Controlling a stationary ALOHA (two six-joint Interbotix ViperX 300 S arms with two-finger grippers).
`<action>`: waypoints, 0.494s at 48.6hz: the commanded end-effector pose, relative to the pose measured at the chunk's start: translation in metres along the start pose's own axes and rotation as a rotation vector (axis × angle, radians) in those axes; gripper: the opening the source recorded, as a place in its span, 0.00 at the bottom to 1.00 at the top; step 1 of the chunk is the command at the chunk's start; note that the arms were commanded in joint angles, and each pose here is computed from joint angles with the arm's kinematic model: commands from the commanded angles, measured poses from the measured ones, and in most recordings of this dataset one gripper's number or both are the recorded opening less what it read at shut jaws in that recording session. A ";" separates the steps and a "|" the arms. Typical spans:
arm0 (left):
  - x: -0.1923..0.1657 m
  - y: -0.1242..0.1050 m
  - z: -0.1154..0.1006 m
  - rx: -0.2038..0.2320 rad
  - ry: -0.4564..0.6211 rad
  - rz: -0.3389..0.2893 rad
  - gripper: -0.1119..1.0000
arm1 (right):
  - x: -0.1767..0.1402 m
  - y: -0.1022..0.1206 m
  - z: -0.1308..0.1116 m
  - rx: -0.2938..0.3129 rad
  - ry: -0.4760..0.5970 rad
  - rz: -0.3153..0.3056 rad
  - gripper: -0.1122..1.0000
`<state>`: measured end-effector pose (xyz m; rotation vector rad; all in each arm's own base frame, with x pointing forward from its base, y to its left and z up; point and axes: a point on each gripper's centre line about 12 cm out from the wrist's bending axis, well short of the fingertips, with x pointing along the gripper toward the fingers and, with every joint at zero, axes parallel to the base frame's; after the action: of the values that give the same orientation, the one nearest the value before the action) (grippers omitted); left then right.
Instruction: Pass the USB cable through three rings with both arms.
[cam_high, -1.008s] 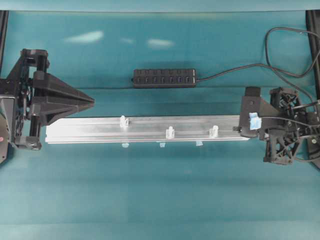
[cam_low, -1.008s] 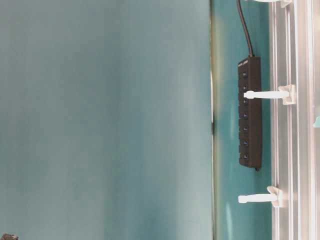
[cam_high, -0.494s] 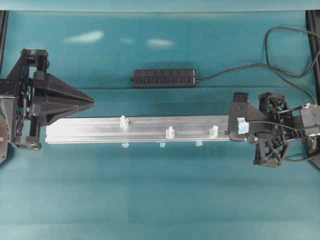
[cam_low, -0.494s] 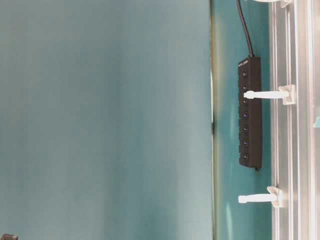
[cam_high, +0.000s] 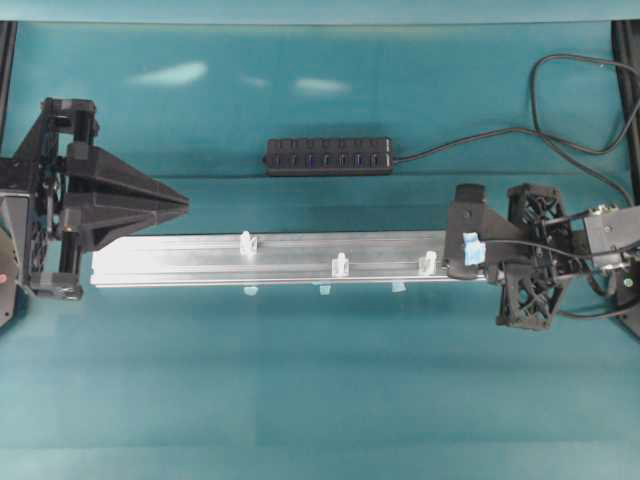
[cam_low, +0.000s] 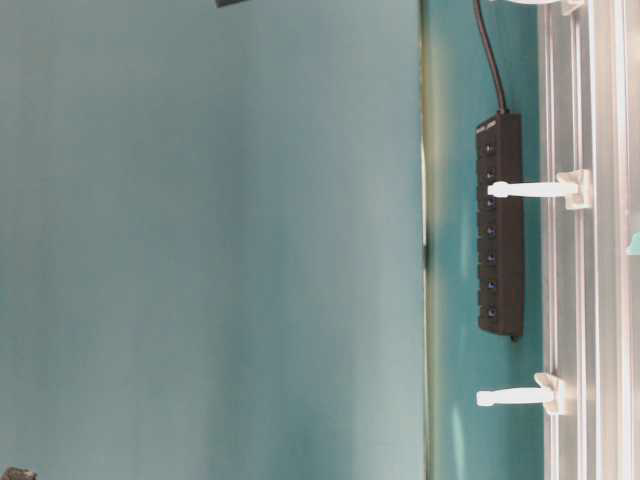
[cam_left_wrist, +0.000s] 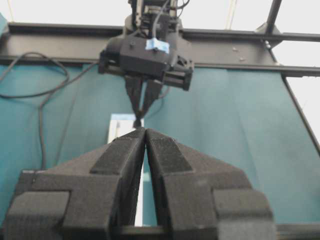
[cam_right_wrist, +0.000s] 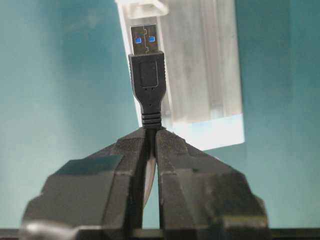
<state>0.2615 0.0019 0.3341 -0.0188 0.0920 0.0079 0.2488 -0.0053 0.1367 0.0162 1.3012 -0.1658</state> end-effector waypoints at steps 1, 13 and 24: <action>0.000 0.000 0.014 0.000 -0.037 0.001 0.28 | -0.003 -0.002 0.008 -0.008 -0.024 -0.001 0.03; 0.004 0.000 0.012 0.000 -0.026 0.001 0.28 | 0.002 0.000 0.019 -0.023 -0.038 0.004 0.03; 0.004 0.000 0.012 0.000 -0.026 0.001 0.28 | 0.007 0.003 0.028 -0.025 -0.057 0.012 0.03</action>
<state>0.2654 0.0020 0.3322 -0.0188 0.1027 0.0080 0.2715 -0.0069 0.1332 0.0090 1.2709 -0.1504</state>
